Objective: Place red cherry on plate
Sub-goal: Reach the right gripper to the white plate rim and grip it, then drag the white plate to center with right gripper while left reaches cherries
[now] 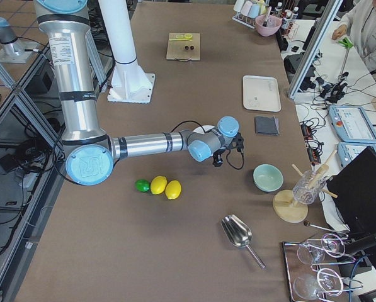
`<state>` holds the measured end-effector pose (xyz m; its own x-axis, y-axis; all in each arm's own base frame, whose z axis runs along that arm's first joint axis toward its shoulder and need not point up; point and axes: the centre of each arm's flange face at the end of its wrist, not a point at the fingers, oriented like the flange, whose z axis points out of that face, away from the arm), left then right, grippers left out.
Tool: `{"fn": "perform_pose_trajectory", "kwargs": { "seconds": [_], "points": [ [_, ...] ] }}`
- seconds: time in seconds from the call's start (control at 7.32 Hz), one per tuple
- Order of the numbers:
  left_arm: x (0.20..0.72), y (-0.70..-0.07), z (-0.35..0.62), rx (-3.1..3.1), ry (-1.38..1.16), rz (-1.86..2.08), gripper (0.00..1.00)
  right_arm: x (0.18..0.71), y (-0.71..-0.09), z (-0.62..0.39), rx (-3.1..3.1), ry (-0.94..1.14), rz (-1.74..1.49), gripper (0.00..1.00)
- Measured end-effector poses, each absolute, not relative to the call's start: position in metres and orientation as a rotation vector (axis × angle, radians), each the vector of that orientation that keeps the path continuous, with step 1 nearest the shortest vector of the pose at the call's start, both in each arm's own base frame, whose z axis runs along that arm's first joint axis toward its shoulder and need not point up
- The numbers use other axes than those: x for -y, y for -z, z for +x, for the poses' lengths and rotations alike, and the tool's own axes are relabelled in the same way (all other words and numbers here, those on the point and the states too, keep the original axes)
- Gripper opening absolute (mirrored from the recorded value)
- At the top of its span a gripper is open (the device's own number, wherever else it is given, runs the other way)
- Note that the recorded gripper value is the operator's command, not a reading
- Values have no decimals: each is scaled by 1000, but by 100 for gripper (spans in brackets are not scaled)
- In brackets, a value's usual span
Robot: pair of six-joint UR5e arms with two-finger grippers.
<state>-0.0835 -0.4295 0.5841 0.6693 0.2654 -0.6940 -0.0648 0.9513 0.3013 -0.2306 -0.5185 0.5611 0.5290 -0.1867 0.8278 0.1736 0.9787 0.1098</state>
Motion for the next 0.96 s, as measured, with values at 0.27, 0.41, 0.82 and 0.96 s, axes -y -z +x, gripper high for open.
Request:
{"fn": "perform_pose_trajectory", "kwargs": {
  "seconds": [0.27,0.41,0.82,0.96],
  "points": [
    [430,-584,-83,-820,-190,266,98,515,-561,-247,979,237,8,75],
    [430,-583,-83,-825,-191,267,98,514,-563,-253,973,243,3,66],
    [430,-582,-82,-839,-192,269,98,516,-565,-262,967,250,-4,0],
    [429,-581,-82,-839,-193,270,98,516,-564,-262,970,249,-4,0]
  ]
}}
